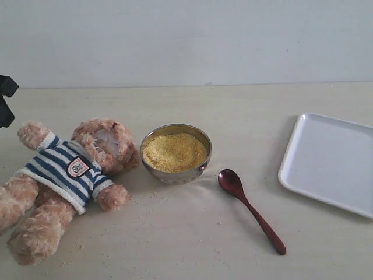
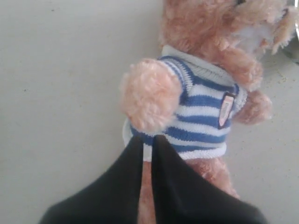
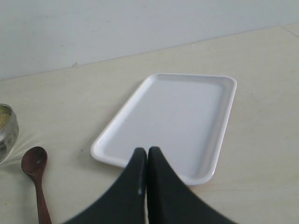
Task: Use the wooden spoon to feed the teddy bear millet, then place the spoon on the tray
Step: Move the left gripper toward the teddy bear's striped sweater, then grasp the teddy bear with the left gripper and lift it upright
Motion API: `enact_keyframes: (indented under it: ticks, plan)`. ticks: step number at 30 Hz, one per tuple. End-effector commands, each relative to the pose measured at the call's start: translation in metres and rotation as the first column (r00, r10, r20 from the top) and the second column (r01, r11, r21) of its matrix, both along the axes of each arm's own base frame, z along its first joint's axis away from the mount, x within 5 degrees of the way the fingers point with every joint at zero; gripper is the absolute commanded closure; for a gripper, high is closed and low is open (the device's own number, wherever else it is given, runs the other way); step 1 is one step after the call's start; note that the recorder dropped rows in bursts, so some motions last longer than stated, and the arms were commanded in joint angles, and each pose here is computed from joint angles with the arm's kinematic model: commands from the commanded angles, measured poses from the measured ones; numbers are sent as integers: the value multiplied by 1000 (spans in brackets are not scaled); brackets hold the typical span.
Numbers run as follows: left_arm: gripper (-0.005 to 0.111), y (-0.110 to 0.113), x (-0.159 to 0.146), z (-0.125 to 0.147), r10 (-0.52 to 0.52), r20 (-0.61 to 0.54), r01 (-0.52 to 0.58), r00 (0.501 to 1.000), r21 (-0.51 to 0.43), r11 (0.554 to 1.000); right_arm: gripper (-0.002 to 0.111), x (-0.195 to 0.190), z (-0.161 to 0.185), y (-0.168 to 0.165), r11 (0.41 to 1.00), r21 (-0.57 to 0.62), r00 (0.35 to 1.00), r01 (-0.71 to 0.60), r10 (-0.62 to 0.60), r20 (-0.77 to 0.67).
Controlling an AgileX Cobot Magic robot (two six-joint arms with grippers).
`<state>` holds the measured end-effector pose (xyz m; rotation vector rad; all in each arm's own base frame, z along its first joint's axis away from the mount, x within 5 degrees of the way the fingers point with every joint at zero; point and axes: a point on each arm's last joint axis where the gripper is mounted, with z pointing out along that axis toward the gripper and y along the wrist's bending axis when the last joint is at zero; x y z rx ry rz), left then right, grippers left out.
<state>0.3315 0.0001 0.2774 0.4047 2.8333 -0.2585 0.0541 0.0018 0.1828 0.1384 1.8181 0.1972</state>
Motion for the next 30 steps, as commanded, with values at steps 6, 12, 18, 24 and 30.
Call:
enact_keyframes:
  ticks: [6,12,18,24,30]
  plan:
    - [18,-16,10,-2,-96,132,116,987,-149,982,108,0,1,0,1000,2,1000,-1,1,10]
    - [-3,-20,14,0,-43,163,77,986,-206,976,108,0,1,0,1000,2,1000,-1,1,10]
    - [-3,-3,4,-24,-143,36,142,989,15,990,108,0,1,0,1000,2,1000,-1,1,10]
    - [-3,-12,8,-81,-131,8,131,991,-112,985,108,0,1,0,1000,2,1000,-1,1,10]
    - [-3,-17,18,-127,-139,-89,119,986,-197,973,108,0,1,0,1000,2,1000,-1,1,10]
